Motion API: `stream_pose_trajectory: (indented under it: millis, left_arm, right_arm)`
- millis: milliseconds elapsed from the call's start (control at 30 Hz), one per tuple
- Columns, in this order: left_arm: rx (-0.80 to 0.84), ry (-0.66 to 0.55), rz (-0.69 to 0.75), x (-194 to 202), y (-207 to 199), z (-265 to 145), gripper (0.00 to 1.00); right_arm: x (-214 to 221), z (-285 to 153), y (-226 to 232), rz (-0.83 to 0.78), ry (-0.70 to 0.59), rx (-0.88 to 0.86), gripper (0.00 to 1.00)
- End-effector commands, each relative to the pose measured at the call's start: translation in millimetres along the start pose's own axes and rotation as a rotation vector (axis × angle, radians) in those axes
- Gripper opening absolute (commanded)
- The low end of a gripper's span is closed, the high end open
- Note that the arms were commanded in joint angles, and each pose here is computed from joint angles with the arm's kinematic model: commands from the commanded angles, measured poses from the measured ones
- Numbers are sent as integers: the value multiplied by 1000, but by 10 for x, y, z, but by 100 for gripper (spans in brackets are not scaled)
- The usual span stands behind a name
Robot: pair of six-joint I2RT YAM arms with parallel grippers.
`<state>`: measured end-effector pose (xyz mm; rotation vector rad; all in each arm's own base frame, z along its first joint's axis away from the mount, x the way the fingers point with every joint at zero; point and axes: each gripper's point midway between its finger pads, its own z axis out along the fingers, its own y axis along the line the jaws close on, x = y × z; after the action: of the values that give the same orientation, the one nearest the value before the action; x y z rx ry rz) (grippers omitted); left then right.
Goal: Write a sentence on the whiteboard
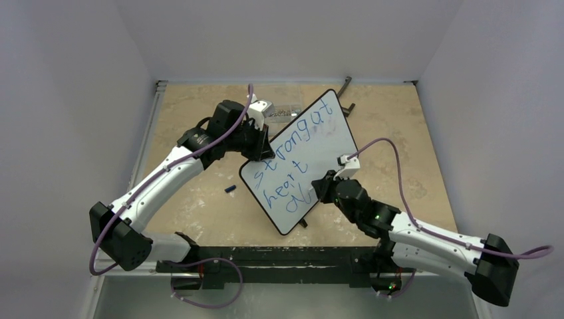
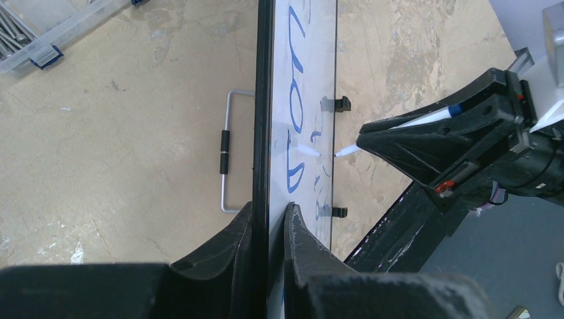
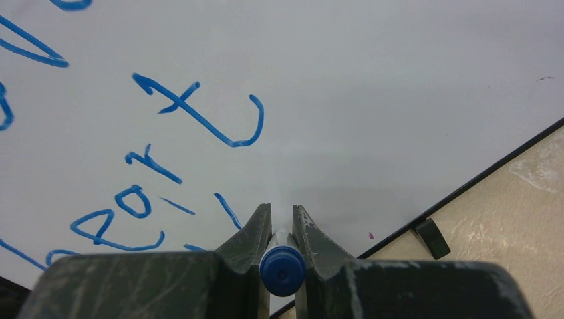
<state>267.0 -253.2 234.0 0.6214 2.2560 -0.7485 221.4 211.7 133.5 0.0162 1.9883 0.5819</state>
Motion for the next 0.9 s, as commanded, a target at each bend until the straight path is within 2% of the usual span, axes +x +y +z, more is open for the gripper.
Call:
stream_pose_trajectory:
  millis: [0, 867]
  left_arm:
    - [-303, 124, 102, 309, 651, -65, 0]
    - [-299, 125, 101, 311, 647, -59, 0]
  right_arm:
    - [-352, -105, 110, 52, -95, -27, 0]
    - [-391, -38, 168, 15, -127, -52, 0]
